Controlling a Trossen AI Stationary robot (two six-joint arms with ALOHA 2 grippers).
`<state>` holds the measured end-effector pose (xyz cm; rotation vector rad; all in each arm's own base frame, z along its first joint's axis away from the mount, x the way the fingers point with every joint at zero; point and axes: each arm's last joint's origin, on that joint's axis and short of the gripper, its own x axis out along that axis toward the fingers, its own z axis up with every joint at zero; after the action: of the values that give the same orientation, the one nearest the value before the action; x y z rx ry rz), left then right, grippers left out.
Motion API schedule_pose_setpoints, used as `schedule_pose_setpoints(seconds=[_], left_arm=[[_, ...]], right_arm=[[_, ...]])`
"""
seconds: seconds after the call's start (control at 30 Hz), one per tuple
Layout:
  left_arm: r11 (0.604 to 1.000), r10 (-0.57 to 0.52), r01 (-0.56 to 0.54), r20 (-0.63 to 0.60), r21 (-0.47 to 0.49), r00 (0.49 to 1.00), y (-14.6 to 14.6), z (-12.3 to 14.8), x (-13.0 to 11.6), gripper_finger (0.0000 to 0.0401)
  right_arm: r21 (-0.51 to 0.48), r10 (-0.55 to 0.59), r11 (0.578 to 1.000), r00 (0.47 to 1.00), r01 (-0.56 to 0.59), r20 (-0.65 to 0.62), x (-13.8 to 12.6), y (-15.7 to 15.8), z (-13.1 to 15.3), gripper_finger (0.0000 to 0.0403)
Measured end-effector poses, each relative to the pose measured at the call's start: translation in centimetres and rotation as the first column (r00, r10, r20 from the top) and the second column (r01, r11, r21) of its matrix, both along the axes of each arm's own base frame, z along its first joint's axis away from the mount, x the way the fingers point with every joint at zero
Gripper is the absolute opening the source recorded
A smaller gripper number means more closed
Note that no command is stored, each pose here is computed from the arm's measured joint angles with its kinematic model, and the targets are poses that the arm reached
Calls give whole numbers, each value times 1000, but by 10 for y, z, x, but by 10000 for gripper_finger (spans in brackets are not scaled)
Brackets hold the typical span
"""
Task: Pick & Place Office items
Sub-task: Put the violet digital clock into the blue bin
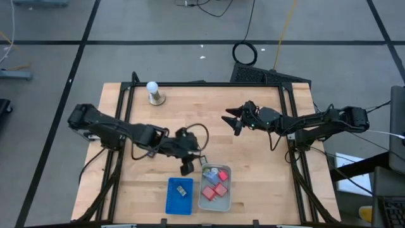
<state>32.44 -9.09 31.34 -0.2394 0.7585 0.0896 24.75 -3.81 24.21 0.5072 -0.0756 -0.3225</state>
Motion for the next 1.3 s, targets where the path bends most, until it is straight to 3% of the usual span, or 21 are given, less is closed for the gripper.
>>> schedule_pose_setpoints(seconds=[0.17,0.4,0.63,0.77,0.9,1.07,1.3], left_arm=[[980,139,-151,-97,-133,986,8,9,-22,118],[925,263,-322,-268,-203,927,15,11,-48,128],[864,354,-483,-510,-143,784,23,5,-74,188],[836,397,-542,-583,-89,709,26,2,-83,226],[810,429,-582,-602,-74,674,27,3,-88,253],[784,468,-618,-600,-58,649,28,3,-89,268],[761,513,-648,-619,8,595,33,0,-94,269]], right_arm=[[-3,76,997,997,-76,8,1,2,1,265],[-63,152,987,988,-151,3,1,5,2,265],[-109,203,974,979,-200,18,1,6,5,265],[-142,262,957,964,-252,54,-1,8,12,265],[-183,338,932,933,-313,127,-13,14,29,265],[-292,363,906,918,-308,159,-39,26,53,265],[-274,374,890,927,-364,-19,-62,35,48,265]])
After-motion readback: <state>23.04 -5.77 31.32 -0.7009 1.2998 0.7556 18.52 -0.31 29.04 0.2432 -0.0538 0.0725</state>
